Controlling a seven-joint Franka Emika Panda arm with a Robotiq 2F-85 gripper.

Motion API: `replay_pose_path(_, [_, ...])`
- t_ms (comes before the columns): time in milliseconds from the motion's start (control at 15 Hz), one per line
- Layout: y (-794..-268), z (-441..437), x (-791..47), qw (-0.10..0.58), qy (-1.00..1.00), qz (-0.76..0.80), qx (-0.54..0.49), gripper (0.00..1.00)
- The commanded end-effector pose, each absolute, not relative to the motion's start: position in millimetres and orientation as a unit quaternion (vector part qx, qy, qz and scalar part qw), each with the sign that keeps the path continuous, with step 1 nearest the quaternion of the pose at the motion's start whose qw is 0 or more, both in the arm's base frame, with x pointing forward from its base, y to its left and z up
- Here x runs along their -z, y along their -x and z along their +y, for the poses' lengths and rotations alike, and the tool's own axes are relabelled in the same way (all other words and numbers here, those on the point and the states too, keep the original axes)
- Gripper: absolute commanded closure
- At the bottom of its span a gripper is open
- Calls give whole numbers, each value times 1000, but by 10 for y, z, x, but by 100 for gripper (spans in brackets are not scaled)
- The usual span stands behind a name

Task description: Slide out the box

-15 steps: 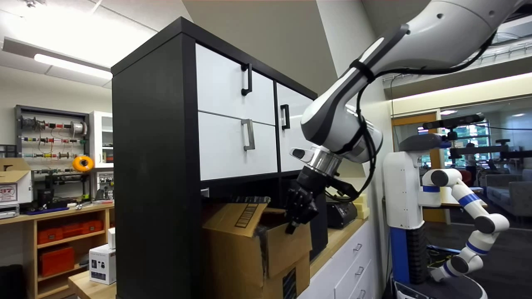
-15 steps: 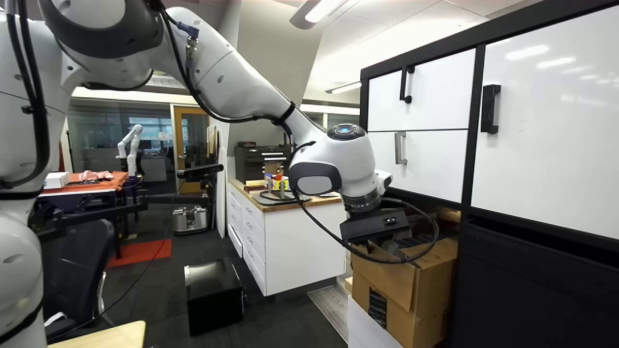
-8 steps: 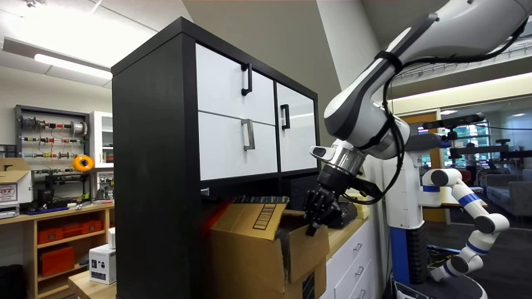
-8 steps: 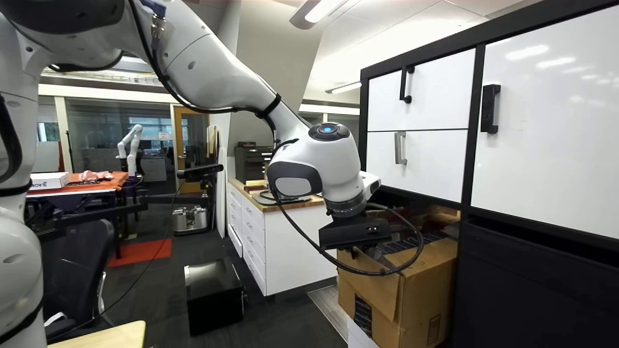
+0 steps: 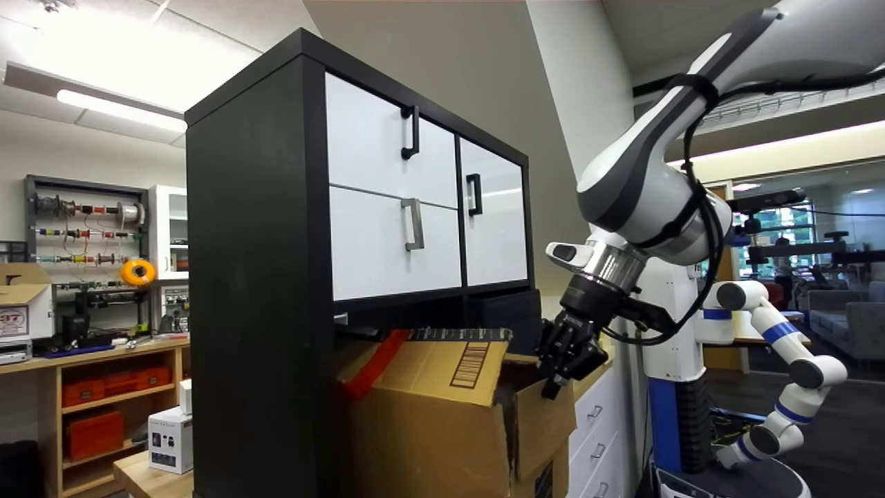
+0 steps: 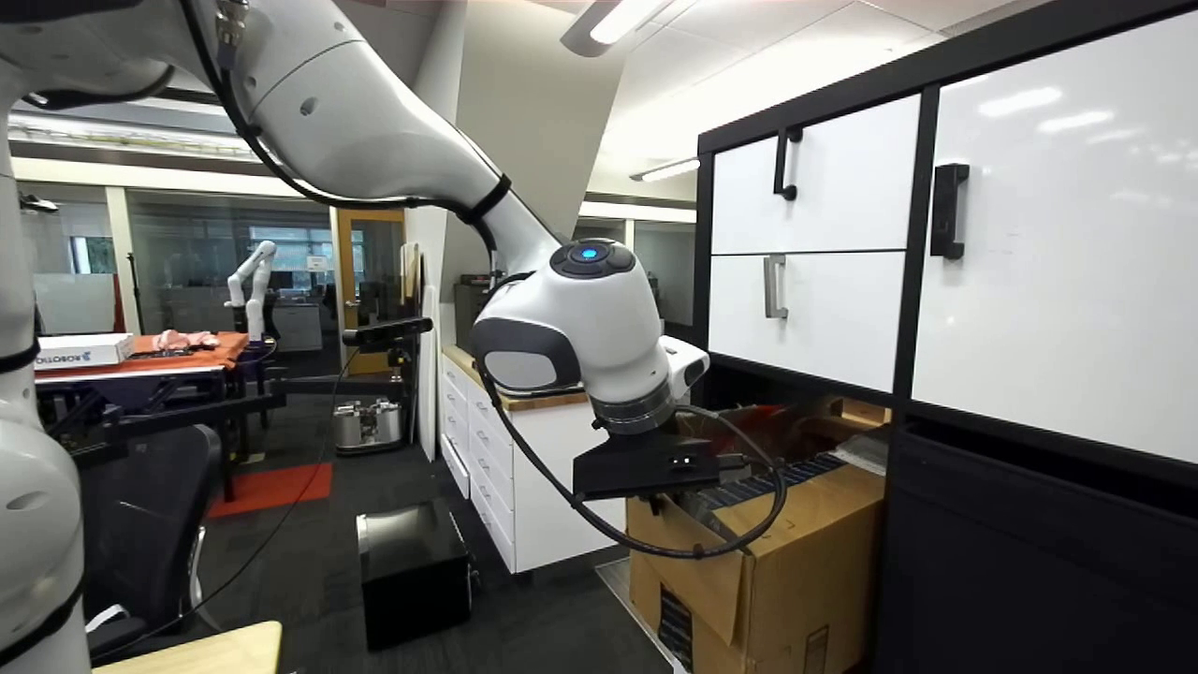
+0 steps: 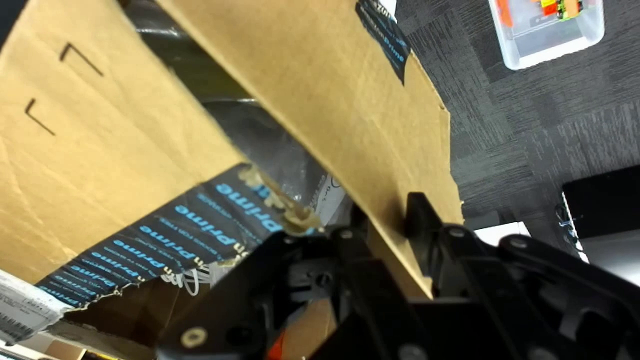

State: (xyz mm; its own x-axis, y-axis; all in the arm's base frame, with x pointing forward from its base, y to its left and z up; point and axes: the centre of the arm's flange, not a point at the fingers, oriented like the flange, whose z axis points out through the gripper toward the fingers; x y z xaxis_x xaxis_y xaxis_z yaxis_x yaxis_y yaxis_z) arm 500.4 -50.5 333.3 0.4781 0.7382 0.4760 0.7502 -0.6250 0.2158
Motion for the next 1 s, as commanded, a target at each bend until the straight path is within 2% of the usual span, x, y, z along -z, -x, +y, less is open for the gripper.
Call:
replay_pose_path(0, [-4585,-576,-3532,8,868,-405,288,94])
replay_pose_path(467, [-4542,-504,-3510,10,874,-396,282,94])
replay_pose_path(533, [-4574,-470,-3506,8,877,-389,281,90])
replay_pose_path(600, [-4604,-429,-3512,8,880,-382,280,52])
replay_pose_path(733, [-4651,-330,-3548,11,886,-367,281,46])
replay_pose_path(933, [-4700,-214,-3654,5,906,-324,272,27])
